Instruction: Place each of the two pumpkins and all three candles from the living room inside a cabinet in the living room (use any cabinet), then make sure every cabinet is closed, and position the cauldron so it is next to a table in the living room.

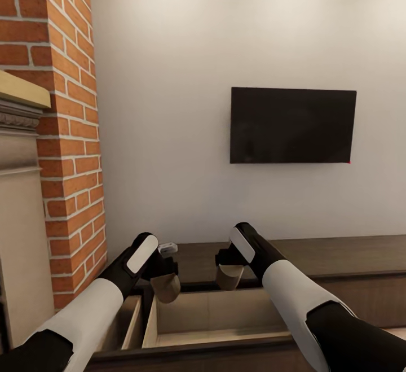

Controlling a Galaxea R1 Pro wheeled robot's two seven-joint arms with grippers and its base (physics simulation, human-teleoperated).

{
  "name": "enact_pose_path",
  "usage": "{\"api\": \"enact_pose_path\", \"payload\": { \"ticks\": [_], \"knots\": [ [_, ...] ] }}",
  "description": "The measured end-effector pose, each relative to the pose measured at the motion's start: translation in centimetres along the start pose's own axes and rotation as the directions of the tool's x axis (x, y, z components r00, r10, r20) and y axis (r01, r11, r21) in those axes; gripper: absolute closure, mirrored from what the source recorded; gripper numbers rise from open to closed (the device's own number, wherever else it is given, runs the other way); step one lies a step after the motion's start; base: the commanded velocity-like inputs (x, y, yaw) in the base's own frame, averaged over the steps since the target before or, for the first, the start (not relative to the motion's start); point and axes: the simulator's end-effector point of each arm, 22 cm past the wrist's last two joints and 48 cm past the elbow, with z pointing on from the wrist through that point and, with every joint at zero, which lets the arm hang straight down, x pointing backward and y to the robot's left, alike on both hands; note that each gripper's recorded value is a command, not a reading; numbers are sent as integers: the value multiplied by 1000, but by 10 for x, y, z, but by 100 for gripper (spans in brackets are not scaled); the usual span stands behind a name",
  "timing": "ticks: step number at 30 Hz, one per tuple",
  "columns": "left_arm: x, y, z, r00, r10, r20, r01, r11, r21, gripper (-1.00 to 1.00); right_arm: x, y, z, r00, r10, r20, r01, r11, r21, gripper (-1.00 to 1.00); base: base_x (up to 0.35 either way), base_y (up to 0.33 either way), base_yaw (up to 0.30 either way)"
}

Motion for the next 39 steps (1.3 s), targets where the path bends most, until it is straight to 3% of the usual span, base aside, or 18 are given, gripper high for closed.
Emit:
{"api": "enact_pose_path", "payload": {
  "ticks": [12, 27, 39],
  "knots": [
    [0, 1, 0, 1000, 4, 2, -4, 1000, -4, 100, 0, 0, 0, 1000, 0, -1, 0, 1000, 0, 100, 6, 1, 0],
    [26, 7, 24, 1000, 4, -2, -4, 1000, -4, 100, 28, -1, 23, 1000, 0, -3, 0, 1000, -1, 100, 0, 0, 0],
    [38, 13, 50, 999, 3, -48, -4, 1000, -18, 100, 40, -3, 50, 999, 5, -47, -5, 1000, -1, 100, 0, 0, 0]
  ]
}}
